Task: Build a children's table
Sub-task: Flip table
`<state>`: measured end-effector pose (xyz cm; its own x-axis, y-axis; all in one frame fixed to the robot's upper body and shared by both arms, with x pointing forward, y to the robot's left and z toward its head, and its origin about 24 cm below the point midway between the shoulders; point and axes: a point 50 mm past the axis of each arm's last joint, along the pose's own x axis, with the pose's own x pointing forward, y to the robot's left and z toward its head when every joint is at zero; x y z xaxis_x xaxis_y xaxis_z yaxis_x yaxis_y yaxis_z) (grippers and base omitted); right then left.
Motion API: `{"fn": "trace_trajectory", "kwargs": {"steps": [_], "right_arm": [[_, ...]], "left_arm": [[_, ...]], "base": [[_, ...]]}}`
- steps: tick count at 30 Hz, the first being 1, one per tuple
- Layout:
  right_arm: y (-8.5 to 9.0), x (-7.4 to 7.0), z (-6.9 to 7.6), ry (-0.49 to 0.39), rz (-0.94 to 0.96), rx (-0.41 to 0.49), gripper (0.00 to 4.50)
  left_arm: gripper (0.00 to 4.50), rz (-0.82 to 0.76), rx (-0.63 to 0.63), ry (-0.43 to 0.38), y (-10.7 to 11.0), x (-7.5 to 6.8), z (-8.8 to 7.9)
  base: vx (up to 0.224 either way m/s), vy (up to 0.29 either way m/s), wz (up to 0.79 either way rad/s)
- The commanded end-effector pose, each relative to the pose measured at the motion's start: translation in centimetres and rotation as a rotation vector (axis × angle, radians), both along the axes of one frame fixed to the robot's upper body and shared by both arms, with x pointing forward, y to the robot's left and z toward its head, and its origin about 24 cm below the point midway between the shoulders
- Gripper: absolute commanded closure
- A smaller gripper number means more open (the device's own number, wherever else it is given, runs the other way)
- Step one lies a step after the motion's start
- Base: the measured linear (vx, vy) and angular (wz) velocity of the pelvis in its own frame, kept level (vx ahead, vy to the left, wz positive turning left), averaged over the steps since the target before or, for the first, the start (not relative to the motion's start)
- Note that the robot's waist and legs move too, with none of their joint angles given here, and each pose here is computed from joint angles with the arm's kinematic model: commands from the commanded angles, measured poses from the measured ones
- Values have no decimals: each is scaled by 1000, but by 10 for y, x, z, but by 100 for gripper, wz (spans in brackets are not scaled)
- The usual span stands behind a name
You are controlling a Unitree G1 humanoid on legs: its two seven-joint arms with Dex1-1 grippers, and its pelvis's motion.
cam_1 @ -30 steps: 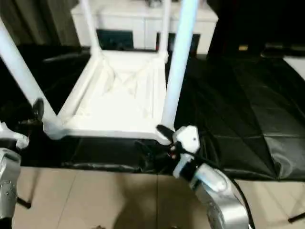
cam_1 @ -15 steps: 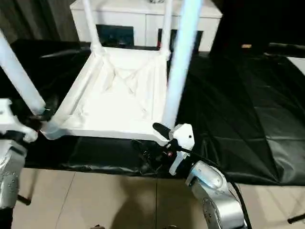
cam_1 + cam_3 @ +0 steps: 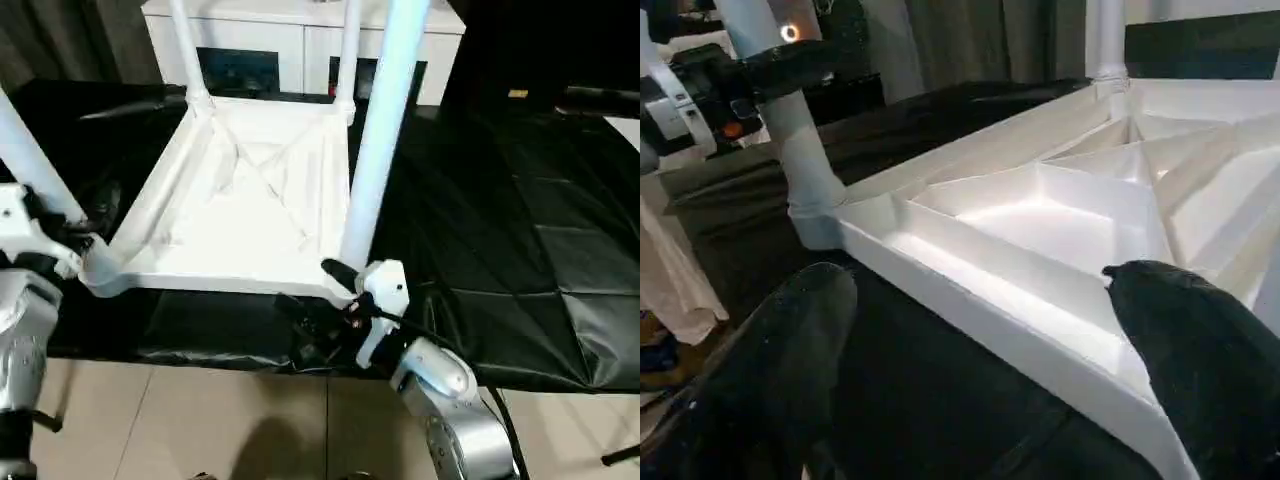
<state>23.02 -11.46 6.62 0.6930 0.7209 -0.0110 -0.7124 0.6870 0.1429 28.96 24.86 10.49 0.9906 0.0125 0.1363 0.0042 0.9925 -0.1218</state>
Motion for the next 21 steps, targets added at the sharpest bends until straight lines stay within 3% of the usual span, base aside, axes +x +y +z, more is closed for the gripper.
{"fn": "trace_trajectory", "kwargs": {"steps": [1, 4, 8, 15, 21], "right_arm": [[-2, 0, 0, -8, -10, -13, 0], [-1, 0, 0, -4, -7, -12, 0], [2, -1, 0, 3, 17, 8, 0], [9, -10, 7, -10, 146, 64, 0], [8, -12, 8, -8, 177, 70, 0]], "left_arm": [[81, 2, -18, -2, -2, -3, 2], [120, 1, -32, 4, -5, -8, 0], [127, -11, -58, 10, -9, -12, -1], [201, -67, -61, 18, -16, -15, 2], [227, -74, -86, 45, -20, -17, 0]], "base": [[0, 0, 0], [0, 0, 0], [0, 0, 0], [0, 0, 0], [0, 0, 0]]}}
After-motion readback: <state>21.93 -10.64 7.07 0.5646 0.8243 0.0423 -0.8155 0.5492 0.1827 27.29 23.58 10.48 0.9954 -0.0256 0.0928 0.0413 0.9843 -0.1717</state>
